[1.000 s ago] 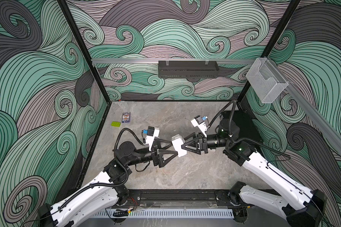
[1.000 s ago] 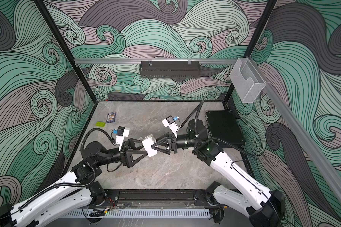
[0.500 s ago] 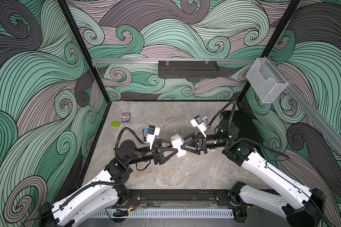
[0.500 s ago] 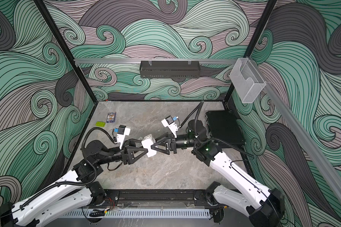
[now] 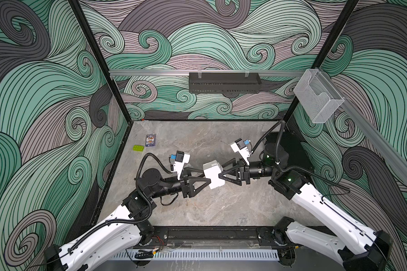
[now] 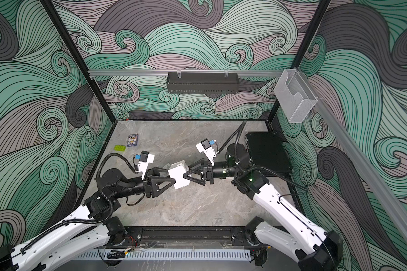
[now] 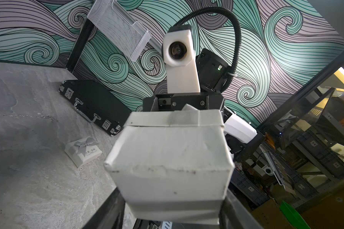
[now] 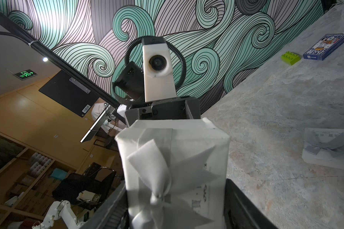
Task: Take the necklace out of the lift-off lid jewelry box
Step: Open the lid on the jewelry box, then place the lid at the center of the board.
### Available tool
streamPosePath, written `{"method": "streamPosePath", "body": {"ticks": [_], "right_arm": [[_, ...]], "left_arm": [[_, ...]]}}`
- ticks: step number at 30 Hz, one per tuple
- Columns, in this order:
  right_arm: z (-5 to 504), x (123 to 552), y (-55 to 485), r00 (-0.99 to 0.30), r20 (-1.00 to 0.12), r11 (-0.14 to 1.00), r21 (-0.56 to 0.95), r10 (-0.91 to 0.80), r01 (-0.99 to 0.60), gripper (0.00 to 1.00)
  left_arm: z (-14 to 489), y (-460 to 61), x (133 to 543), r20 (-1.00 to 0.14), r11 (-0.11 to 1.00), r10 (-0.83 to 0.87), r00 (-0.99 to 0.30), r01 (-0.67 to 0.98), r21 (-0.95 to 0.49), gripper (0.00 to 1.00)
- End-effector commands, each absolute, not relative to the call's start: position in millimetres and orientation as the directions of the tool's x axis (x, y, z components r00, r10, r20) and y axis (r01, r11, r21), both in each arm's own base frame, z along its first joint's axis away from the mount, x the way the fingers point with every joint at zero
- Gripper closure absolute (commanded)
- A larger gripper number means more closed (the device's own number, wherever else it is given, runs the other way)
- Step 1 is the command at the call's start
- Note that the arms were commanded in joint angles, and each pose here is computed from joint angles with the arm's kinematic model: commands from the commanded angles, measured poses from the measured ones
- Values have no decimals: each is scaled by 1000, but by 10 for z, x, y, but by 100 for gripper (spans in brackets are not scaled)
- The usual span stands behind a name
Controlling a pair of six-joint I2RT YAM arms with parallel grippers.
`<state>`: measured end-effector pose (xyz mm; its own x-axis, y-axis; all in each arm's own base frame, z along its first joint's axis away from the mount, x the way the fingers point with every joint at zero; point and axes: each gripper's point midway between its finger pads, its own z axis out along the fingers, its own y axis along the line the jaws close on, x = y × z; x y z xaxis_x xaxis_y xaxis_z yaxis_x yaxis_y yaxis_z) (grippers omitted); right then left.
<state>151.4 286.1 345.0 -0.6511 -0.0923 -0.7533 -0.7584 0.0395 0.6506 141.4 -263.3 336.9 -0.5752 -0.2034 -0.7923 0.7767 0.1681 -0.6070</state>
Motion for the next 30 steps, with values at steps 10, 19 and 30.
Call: {"method": "streamPosePath", "body": {"ticks": [10,19,30], "right_arm": [[2837,1888,2388,-699,-710,473,588,-86,-656,30],[1318,2352,1820,-864,-491,887,342,-112,-309,31],[562,2491,1692,-931,-333,956,194,-147,-221,20]], "left_arm": [[3469,-2538,1424,-823,209,-227,-521,799,-563,37],[3469,-2530,1435,-825,217,-229,-516,799,-560,37],[3393,-2585,1455,-827,215,-205,-524,800,-560,37]]}}
